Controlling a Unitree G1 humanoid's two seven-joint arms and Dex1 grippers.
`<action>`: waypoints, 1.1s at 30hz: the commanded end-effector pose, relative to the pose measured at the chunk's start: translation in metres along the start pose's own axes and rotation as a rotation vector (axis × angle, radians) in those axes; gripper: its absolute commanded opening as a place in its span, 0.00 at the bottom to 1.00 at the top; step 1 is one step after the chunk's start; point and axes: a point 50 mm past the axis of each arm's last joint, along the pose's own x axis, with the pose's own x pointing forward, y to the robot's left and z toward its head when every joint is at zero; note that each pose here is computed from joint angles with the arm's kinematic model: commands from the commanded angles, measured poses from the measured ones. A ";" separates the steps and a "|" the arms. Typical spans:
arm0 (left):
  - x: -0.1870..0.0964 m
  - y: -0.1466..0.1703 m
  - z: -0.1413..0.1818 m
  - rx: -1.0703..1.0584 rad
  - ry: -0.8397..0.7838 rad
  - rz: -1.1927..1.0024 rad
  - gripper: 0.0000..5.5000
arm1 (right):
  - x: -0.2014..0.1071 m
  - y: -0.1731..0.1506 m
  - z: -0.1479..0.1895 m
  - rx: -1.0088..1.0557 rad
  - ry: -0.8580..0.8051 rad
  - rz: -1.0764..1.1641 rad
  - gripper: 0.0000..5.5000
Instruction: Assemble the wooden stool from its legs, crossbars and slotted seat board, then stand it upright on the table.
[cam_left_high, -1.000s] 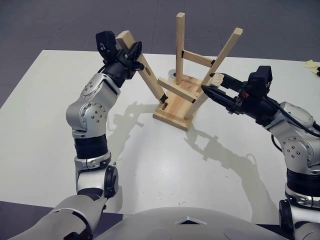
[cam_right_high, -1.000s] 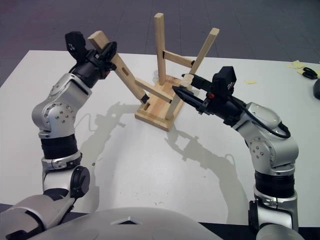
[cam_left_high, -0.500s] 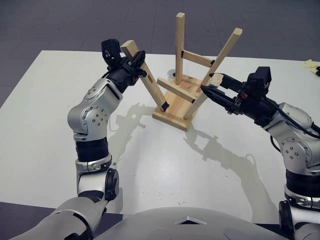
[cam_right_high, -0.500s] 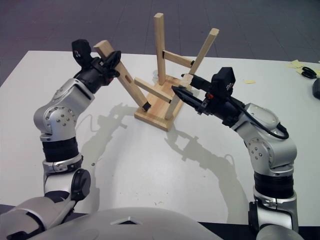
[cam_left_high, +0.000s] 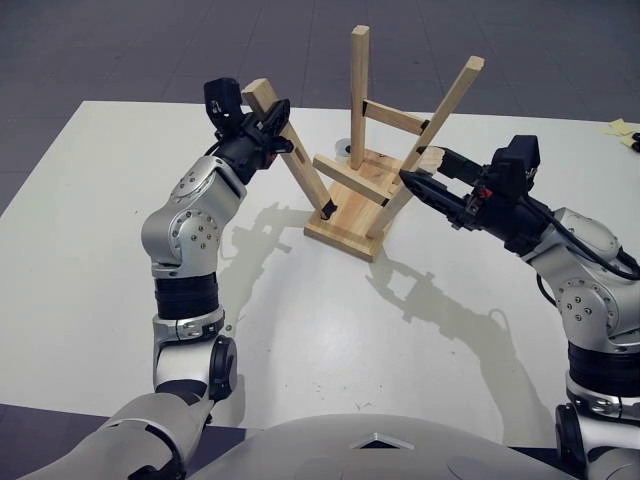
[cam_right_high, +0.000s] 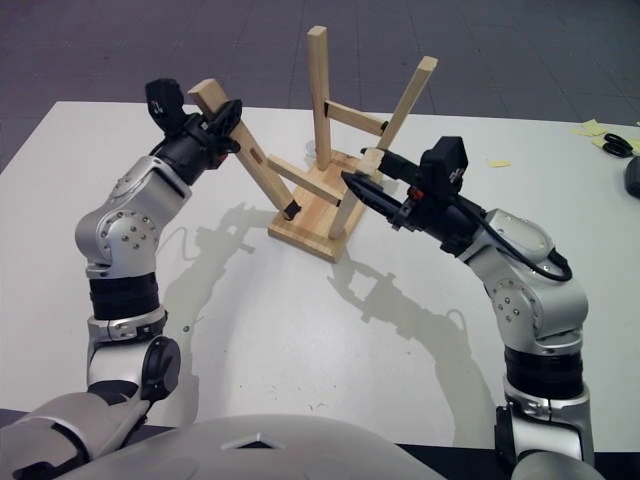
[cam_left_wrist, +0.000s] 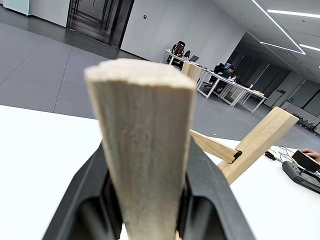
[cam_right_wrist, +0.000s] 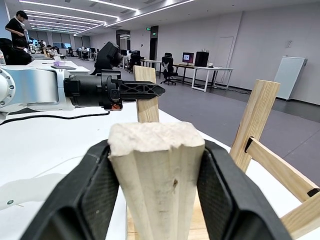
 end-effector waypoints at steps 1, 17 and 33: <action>-0.006 0.004 -0.009 0.067 0.066 0.009 0.19 | -0.002 0.000 -0.014 0.038 0.062 -0.024 0.39; -0.013 -0.019 -0.035 0.272 0.198 -0.013 0.19 | -0.001 0.001 -0.014 0.037 0.044 -0.053 0.39; -0.014 0.011 -0.020 0.246 0.155 0.069 0.19 | -0.002 0.000 -0.014 0.020 0.080 -0.038 0.39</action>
